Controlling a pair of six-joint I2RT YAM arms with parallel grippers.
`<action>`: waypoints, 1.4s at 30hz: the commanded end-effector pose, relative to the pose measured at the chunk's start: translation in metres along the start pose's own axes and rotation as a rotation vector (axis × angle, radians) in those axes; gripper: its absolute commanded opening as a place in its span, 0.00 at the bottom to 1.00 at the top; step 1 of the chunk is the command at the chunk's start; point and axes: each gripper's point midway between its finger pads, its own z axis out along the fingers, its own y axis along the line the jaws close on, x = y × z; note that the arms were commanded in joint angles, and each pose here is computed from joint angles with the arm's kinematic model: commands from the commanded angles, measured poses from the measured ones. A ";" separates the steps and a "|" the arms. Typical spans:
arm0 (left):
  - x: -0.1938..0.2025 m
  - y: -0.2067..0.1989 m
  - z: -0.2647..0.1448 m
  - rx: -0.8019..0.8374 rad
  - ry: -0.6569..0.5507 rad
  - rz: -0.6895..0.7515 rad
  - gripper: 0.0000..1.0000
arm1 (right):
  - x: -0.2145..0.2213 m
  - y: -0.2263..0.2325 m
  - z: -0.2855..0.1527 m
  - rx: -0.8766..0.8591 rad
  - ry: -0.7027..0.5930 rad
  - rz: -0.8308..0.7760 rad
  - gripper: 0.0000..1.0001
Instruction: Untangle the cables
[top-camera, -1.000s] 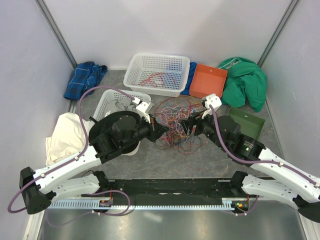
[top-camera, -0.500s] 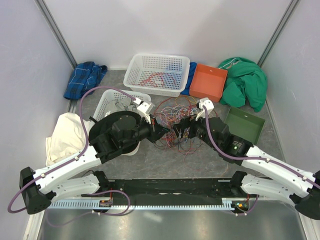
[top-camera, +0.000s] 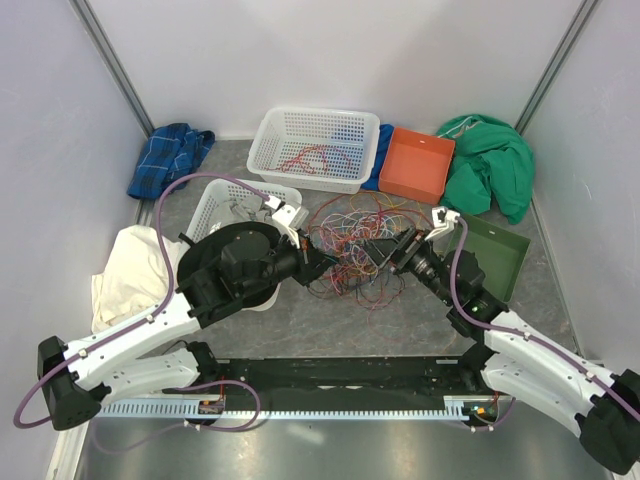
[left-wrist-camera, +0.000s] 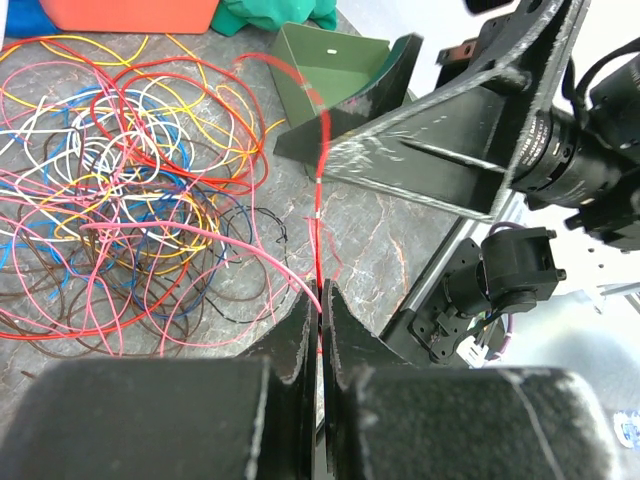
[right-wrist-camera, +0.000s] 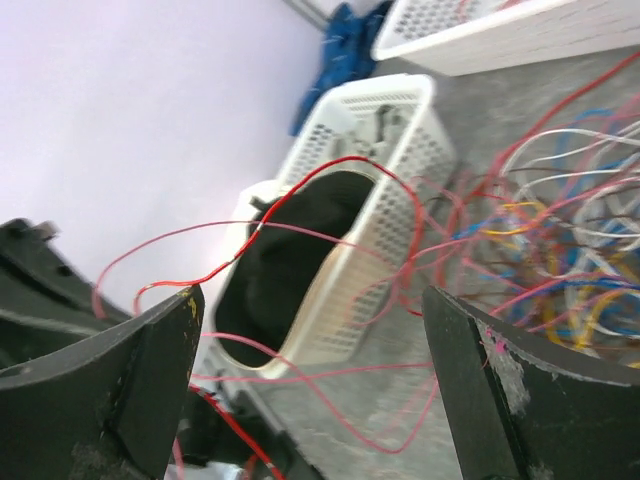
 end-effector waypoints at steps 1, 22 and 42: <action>-0.018 -0.006 -0.004 0.019 -0.060 0.041 0.02 | -0.014 0.045 -0.010 -0.248 -0.044 0.171 0.97; -0.013 -0.008 -0.002 0.040 -0.052 0.034 0.02 | -0.037 0.056 0.011 -0.483 -0.068 0.441 0.72; -0.030 0.030 -0.019 -0.178 -0.156 0.012 1.00 | -0.127 0.098 -0.010 -0.137 -0.147 -0.147 0.00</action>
